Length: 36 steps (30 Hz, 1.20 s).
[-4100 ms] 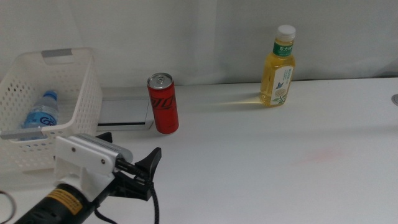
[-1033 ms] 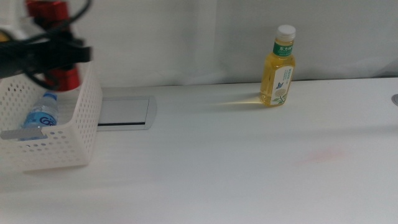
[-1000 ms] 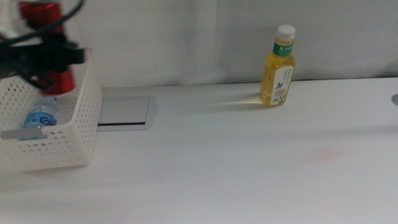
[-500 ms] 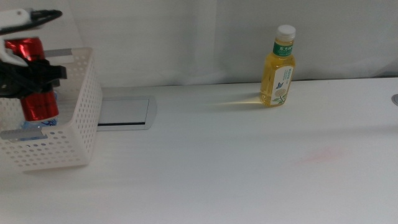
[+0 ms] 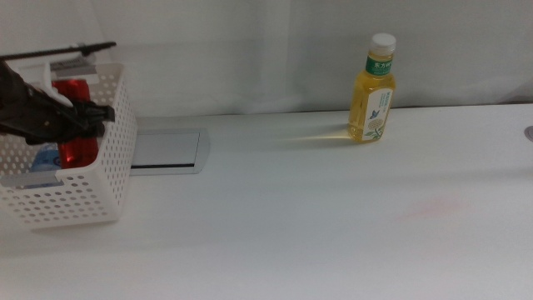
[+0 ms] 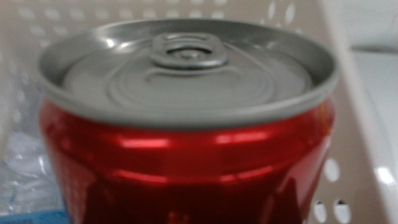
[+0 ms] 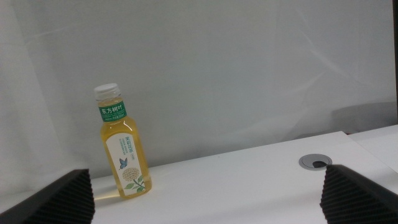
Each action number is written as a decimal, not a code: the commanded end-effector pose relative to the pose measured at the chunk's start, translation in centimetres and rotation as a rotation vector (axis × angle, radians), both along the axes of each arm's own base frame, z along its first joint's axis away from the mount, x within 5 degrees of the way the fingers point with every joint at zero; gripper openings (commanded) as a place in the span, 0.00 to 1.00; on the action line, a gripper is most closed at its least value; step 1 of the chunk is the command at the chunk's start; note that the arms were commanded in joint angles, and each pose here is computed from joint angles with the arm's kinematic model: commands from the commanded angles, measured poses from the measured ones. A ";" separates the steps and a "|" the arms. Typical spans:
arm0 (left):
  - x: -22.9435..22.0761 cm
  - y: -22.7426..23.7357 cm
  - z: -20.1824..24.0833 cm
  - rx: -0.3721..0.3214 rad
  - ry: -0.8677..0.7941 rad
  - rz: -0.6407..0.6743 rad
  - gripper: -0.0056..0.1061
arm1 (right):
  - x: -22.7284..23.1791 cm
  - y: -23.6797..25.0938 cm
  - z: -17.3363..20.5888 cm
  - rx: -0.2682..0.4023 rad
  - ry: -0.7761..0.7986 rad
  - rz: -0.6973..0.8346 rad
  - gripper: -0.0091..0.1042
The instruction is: Use arms to grab the bottles and put them into the dustbin to the left of the table.
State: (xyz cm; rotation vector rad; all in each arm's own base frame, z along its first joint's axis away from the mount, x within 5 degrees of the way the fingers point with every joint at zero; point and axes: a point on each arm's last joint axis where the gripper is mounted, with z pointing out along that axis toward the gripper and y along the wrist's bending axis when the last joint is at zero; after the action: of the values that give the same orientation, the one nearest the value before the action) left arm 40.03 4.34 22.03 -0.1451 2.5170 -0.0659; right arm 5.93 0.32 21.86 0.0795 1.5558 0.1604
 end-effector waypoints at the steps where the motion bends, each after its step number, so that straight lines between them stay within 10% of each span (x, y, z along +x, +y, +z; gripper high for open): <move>1: 0.5 0.2 0.1 -0.011 -0.025 0.021 0.02 | 0.0 0.0 -0.1 -0.011 -0.007 -0.006 0.95; 8: 0.7 0.2 -0.4 -0.014 -0.020 0.026 0.10 | 0.0 0.0 -0.1 -0.011 -0.007 -0.006 0.95; 9: 0.7 0.2 -0.4 -0.013 -0.022 0.027 0.22 | 0.0 0.0 -0.1 -0.011 -0.007 -0.006 0.95; 10: 0.7 0.2 -0.4 -0.013 -0.024 0.027 0.57 | 0.0 0.0 -0.1 -0.011 -0.007 -0.006 0.95; 14: 0.7 0.2 -0.4 -0.025 -0.023 0.043 0.88 | 0.0 0.0 -0.1 -0.011 -0.007 -0.006 0.95; 31: -2.1 -0.2 7.9 -0.010 -0.227 0.046 0.85 | 0.0 0.0 -0.1 -0.011 -0.012 -0.007 0.95; 36: -4.4 -0.6 11.7 -0.003 -0.306 0.038 0.57 | 0.0 0.0 0.0 -0.010 -0.017 -0.007 0.95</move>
State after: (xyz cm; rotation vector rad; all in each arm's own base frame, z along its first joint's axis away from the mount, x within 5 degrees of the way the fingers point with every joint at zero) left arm 36.44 4.04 32.29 -0.1632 2.2388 -0.0553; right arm 5.93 0.32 21.87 0.0796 1.5540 0.1605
